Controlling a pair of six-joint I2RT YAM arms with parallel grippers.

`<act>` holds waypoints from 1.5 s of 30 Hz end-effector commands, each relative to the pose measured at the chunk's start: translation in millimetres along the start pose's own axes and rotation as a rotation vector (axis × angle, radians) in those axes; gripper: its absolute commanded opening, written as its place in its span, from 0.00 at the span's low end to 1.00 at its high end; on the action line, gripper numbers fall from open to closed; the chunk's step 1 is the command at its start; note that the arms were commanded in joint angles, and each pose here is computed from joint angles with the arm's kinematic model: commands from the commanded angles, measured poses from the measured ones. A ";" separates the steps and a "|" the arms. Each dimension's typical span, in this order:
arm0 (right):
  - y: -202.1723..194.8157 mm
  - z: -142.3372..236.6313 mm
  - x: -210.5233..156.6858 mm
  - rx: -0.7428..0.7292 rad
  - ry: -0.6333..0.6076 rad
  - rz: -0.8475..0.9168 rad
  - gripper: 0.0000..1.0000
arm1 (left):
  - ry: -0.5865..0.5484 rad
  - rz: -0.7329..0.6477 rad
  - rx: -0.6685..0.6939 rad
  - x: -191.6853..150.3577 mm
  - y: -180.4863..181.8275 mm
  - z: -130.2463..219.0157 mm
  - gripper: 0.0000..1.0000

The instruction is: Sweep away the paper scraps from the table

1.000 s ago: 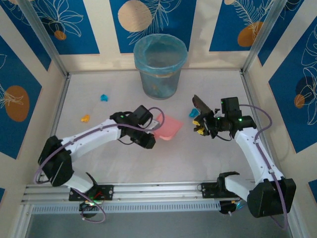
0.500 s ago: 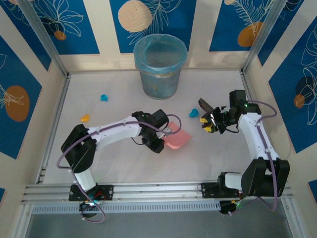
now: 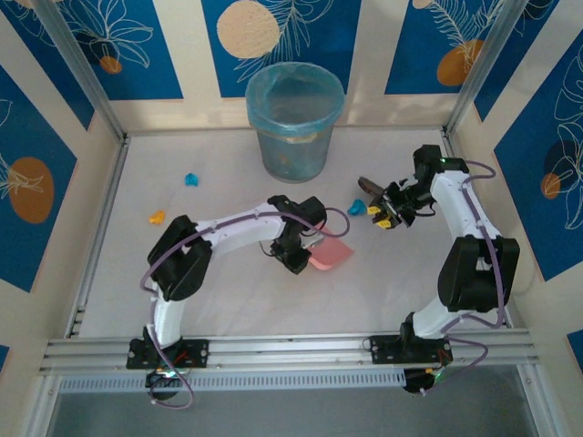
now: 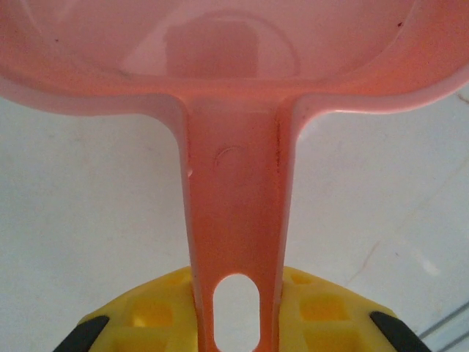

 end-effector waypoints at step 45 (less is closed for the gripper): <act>-24.4 -25.4 -126.8 0.154 0.313 -0.077 0.00 | -0.143 0.083 0.087 25.2 12.2 -26.8 0.00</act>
Point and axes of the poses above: each hand's point on the last joint's axis, 136 mm out from that joint toward the fingers, its own z axis back along the fingers, its own y axis along the line the jaws close on, x = y × z, the point moved 6 cm from there along z, back along the fingers, and after that the axes turned 5 degrees about -z, right-handed, at the moved point
